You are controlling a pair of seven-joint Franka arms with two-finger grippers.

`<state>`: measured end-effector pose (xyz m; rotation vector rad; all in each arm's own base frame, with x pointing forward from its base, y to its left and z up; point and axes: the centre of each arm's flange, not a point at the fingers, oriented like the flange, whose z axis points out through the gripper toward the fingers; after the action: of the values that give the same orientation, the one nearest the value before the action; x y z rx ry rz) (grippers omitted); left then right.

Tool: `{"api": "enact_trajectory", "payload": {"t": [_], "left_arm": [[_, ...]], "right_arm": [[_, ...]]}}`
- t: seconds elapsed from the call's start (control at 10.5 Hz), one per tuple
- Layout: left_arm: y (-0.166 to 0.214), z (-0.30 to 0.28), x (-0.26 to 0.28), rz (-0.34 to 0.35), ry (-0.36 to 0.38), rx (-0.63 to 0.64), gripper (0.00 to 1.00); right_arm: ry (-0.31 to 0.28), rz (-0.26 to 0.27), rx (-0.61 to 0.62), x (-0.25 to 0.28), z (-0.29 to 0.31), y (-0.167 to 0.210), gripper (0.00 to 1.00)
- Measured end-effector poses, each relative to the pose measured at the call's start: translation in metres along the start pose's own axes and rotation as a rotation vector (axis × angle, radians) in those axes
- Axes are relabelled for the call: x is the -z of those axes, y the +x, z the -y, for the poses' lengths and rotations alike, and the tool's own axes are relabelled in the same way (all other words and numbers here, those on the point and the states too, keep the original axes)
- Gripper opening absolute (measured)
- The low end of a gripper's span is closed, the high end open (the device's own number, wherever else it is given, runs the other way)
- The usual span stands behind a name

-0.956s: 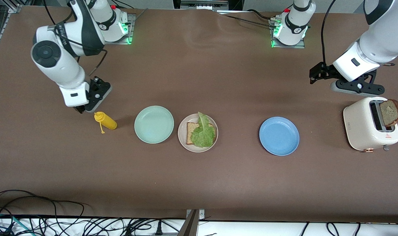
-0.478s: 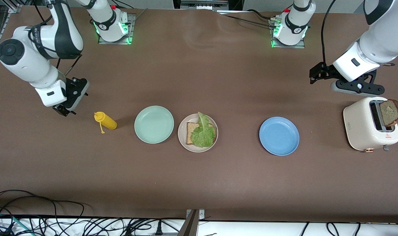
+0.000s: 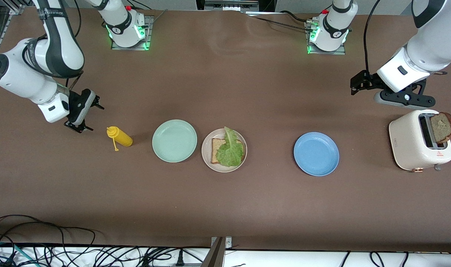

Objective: Make sandwich on beige plate with both arms
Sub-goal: 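Grasp the yellow mustard bottle with the right gripper and lift it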

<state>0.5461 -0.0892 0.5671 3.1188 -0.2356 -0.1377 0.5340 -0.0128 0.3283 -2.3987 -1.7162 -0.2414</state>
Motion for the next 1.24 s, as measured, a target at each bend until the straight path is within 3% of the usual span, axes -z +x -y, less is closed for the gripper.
{"api": "enact_trajectory", "payload": {"t": [0.67,1.24], "left_arm": [[0.0,-0.001,0.0,0.0,0.0,-0.002,1.0],[0.0,-0.001,0.0,0.0,0.0,-0.002,1.0]], "right_arm": [[0.049,-0.173,-0.029,-0.063,-0.01,-0.046,1.0],[0.051,-0.198,-0.086,-0.086,-0.018,-0.051,1.0]]}}
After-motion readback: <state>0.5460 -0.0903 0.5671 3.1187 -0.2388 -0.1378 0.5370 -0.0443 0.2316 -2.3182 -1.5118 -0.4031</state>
